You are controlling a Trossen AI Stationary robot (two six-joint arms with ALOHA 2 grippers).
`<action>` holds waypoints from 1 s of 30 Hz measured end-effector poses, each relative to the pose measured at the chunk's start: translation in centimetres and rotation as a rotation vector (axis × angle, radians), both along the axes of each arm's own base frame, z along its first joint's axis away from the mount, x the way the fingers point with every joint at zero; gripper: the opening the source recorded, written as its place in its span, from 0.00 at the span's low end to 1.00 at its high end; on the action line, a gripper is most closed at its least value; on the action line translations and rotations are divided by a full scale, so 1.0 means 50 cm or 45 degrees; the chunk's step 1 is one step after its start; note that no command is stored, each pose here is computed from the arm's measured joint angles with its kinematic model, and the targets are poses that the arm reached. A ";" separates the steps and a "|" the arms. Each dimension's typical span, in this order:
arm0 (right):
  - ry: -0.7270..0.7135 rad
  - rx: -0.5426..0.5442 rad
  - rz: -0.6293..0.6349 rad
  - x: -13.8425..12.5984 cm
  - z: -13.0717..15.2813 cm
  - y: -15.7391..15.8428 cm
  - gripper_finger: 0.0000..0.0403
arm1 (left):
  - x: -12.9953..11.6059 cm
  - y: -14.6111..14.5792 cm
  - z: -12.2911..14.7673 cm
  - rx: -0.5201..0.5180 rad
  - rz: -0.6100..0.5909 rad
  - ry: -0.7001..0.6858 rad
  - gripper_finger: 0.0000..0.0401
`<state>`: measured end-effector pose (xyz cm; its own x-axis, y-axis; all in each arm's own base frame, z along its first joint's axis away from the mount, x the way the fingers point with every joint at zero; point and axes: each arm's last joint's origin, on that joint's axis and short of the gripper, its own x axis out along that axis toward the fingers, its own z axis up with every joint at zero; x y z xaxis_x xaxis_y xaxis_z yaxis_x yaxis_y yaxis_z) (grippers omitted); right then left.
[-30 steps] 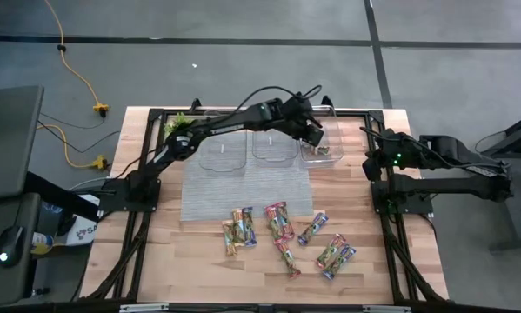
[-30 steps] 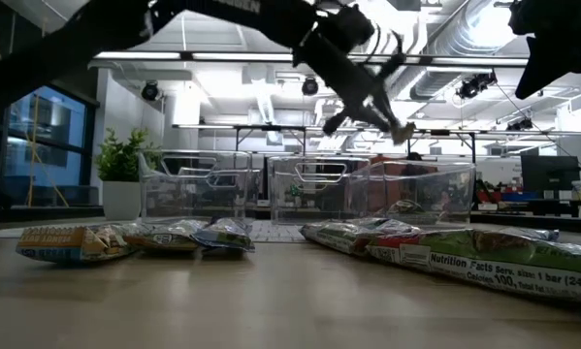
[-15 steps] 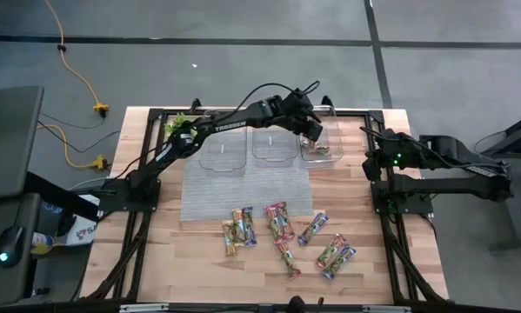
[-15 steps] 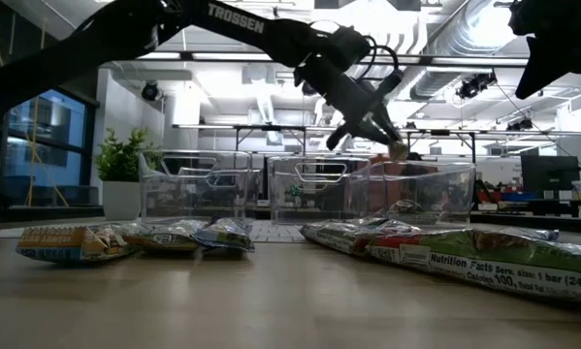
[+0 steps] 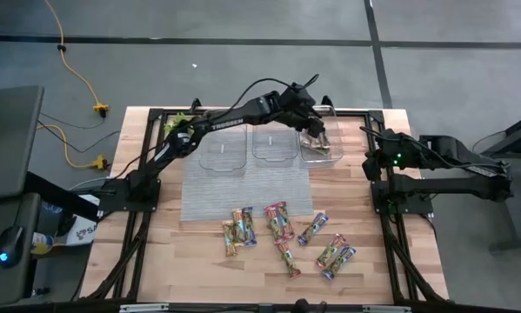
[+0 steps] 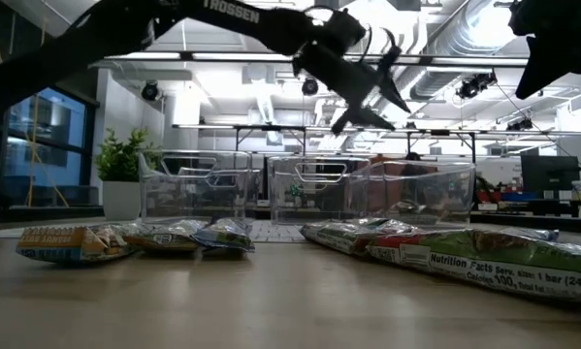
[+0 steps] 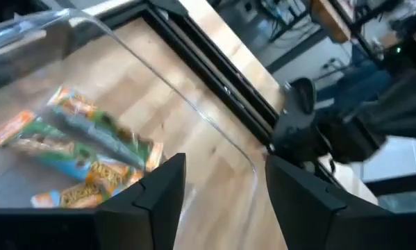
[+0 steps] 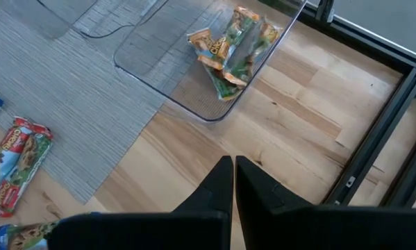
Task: Pick and place Granola Bars by type
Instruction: Put the yellow granola bar into the right transparent bin
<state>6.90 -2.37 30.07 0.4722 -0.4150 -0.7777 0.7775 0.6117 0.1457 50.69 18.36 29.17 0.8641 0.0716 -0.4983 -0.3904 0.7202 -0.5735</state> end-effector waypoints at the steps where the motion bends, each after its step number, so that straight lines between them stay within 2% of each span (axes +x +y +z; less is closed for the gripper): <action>1: -0.002 0.003 -0.002 0.000 0.000 0.000 0.00 | -0.006 -0.003 0.014 -0.002 -0.014 -0.010 0.48; 4: -0.002 0.004 0.000 0.000 0.000 0.000 0.00 | -0.043 -0.021 0.058 -0.035 -0.054 0.066 0.48; 6: -0.001 0.004 0.001 0.000 0.000 0.000 0.00 | -0.075 -0.046 0.083 -0.027 -0.073 0.190 0.48; 12: 0.008 -0.007 0.020 0.000 0.000 0.000 0.00 | -0.185 -0.182 0.127 0.148 0.008 0.812 0.49; 15: 0.010 -0.008 0.021 0.000 0.000 0.000 0.00 | -0.230 -0.263 0.145 0.213 0.118 1.028 0.49; 17: 0.010 -0.008 0.021 0.000 0.000 0.000 0.00 | -0.234 -0.319 0.153 0.270 0.173 0.991 0.49; 19: 0.009 -0.008 0.022 0.000 0.000 0.000 0.00 | -0.247 -0.372 0.157 0.246 0.197 0.963 0.49; 22: 0.007 -0.001 0.024 0.000 0.000 0.001 0.00 | -0.255 -0.428 0.140 0.173 0.280 0.982 0.49; 25: 0.002 0.023 0.039 0.001 0.000 0.002 0.00 | -0.249 -0.461 0.093 0.130 0.330 1.038 0.49; 28: -0.006 0.035 0.031 0.001 -0.001 0.002 0.00 | -0.260 -0.494 0.042 0.087 0.309 1.175 0.49; 30: -0.014 0.051 0.025 0.001 -0.001 0.002 0.00 | -0.271 -0.513 -0.007 0.069 0.348 1.283 0.49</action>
